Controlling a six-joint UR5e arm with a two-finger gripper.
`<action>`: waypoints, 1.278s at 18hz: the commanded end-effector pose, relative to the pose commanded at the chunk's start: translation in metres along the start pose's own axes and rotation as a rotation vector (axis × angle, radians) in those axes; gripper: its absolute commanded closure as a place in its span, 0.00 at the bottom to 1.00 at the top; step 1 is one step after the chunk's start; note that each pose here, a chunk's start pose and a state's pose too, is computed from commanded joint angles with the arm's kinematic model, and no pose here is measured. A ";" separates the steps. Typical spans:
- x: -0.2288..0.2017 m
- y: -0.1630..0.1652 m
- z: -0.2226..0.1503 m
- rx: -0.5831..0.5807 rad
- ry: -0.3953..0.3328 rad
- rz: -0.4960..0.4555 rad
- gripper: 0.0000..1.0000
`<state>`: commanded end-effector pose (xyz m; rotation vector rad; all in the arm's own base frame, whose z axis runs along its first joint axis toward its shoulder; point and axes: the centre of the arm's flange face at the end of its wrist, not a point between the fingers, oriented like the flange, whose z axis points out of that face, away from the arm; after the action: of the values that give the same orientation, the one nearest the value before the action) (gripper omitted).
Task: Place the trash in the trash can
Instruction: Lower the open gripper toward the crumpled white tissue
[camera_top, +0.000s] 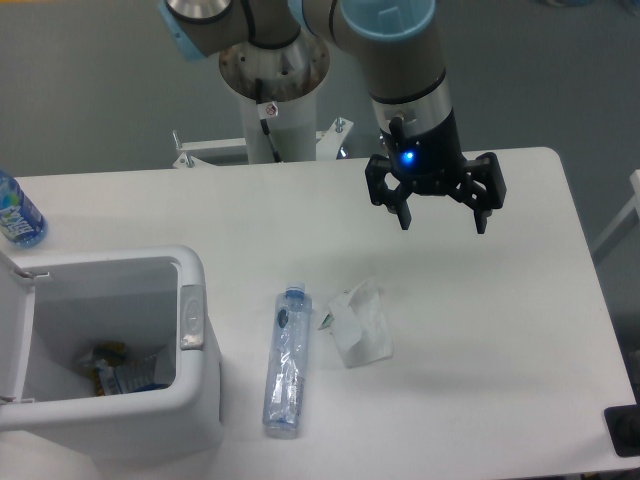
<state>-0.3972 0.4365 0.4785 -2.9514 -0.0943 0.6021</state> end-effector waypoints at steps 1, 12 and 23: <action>-0.001 0.001 0.001 0.004 -0.004 0.002 0.00; 0.029 0.008 0.047 -0.031 0.051 0.003 0.00; 0.117 -0.008 0.165 -0.101 0.185 0.110 0.00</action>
<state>-0.3549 0.4731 0.2843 -3.1098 0.0582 0.3429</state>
